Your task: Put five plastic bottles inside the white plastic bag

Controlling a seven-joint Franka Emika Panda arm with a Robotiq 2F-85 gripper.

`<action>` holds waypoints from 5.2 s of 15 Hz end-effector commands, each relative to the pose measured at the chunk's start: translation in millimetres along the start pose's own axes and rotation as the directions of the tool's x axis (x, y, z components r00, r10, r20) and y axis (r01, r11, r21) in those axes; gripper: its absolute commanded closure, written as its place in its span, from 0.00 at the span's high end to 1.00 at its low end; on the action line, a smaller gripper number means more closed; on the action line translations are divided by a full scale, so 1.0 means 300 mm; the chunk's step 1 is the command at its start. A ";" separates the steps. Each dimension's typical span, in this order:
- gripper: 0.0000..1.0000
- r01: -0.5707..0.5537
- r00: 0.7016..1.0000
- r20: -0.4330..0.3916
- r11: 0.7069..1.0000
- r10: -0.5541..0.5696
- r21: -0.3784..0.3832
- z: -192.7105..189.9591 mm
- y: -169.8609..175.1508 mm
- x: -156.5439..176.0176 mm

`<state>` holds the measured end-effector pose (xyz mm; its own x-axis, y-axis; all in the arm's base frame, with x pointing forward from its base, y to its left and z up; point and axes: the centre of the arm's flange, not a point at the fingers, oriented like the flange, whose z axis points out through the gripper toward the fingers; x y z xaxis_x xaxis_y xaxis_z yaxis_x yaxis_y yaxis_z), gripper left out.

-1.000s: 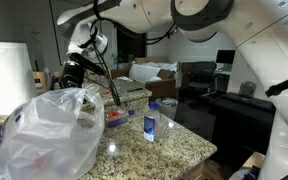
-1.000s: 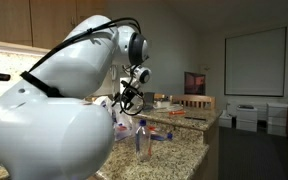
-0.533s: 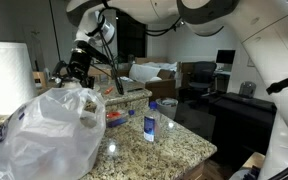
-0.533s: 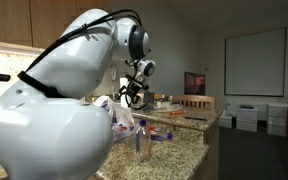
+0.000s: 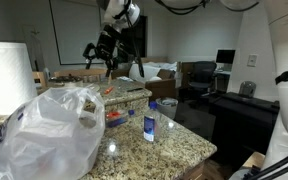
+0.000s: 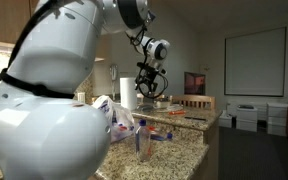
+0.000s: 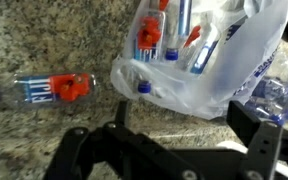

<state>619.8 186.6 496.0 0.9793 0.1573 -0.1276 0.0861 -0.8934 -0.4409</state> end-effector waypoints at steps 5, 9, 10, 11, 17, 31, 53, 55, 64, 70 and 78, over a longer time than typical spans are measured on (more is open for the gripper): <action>1.00 -0.047 0.954 -0.296 0.961 -0.037 -0.271 -0.110 0.135 -0.390; 1.00 -0.103 0.953 -0.298 0.871 -0.051 -0.481 -0.057 0.227 -0.508; 1.00 -0.140 0.951 -0.307 0.846 -0.030 -0.515 -0.035 0.241 -0.531; 1.00 -0.180 0.946 -0.325 0.831 0.000 -0.527 -0.009 0.259 -0.555; 1.00 -0.269 0.947 -0.286 0.845 0.146 -0.461 0.229 0.304 -0.694; 0.47 -0.298 0.933 -0.319 0.857 0.169 -0.420 0.393 0.291 -0.740; 0.14 0.050 0.962 -0.270 0.999 -0.048 0.002 -0.161 0.262 -0.547; 0.14 0.116 0.969 -0.225 0.991 -0.100 0.062 -0.172 0.201 -0.500; 0.13 0.174 0.982 0.016 0.939 -0.187 0.298 0.218 0.053 -0.168; 0.13 0.092 0.972 0.171 0.929 -0.162 0.358 0.578 -0.017 -0.045; 0.15 0.056 0.971 0.185 0.895 -0.152 0.443 0.677 -0.134 -0.086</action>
<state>560.0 299.4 333.7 0.8954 0.3940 -0.2076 0.0870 -0.6118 -0.7862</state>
